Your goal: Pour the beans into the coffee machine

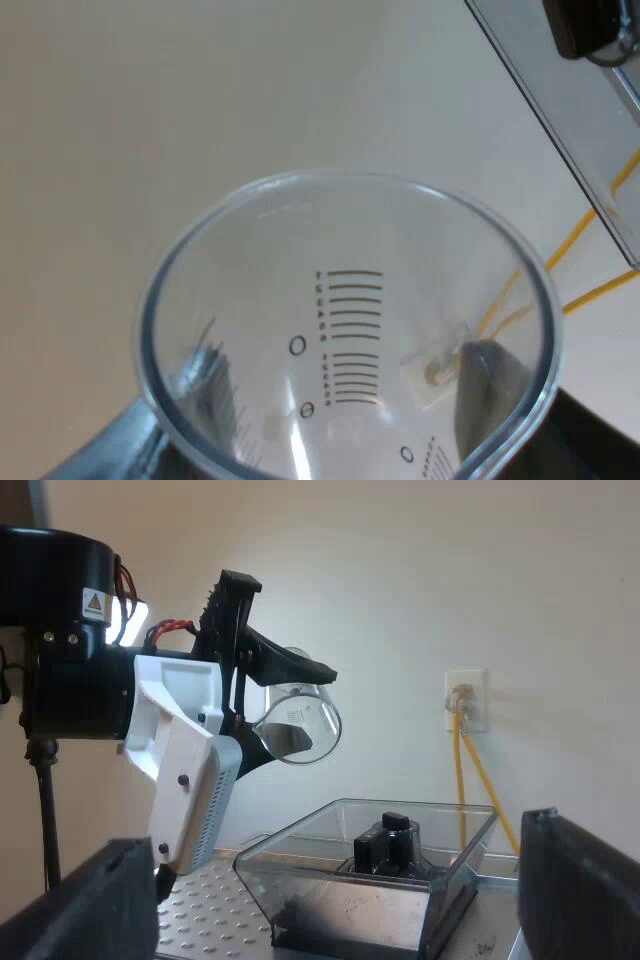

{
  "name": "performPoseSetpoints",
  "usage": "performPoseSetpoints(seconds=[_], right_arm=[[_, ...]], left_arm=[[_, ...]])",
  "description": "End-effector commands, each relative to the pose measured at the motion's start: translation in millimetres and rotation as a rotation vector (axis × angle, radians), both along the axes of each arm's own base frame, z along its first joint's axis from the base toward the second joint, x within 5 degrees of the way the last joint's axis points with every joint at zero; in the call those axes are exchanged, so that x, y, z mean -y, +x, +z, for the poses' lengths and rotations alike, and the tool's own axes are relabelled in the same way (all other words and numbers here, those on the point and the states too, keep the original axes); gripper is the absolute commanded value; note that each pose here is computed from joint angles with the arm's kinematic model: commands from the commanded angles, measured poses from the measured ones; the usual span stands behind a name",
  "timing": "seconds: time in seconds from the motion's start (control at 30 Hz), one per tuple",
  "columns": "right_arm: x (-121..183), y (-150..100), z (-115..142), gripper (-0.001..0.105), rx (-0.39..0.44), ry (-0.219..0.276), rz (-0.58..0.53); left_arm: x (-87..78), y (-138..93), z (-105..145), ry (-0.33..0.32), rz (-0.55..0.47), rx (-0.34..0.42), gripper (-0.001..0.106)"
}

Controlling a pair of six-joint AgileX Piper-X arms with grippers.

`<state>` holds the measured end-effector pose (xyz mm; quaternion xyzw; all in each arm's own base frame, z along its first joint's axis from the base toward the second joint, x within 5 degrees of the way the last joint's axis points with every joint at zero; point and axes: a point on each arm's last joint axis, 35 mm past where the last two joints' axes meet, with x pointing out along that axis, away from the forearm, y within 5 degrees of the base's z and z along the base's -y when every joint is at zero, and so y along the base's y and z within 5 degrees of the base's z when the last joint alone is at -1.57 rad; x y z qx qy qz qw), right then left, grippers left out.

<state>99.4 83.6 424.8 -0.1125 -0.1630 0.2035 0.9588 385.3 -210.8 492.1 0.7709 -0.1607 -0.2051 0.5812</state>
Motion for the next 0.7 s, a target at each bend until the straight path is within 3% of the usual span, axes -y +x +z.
performPoseSetpoints(seconds=[0.03,0.2,0.3,0.4,0.43,0.5,0.6,0.7], right_arm=[[3,-3,7,0.078,0.034,0.014,-0.001],[3,-3,7,0.078,0.034,0.014,-0.001],[3,-3,7,0.078,0.034,0.014,-0.001],[3,-3,7,0.078,0.034,0.014,-0.001],[3,-3,7,0.078,0.034,0.014,-0.001],[3,-3,7,0.078,0.034,0.014,-0.001],[3,-3,7,0.078,0.034,0.014,-0.001],[3,-3,7,0.078,0.034,0.014,-0.001]], left_arm=[[0.4,-3,7,-0.010,-0.010,0.031,0.012],[0.6,-3,7,-0.013,-0.017,0.029,0.012],[0.9,-3,7,-0.055,-0.023,-0.001,0.012],[1.0,-3,6,-0.184,-0.007,-0.080,0.012],[0.4,-4,8,-0.268,0.004,-0.125,0.012],[-0.7,-6,10,-0.372,0.021,-0.179,0.012],[-5.0,-13,19,-0.609,0.060,-0.288,0.012],[-8.4,-18,26,-0.773,0.075,-0.363,0.012]])
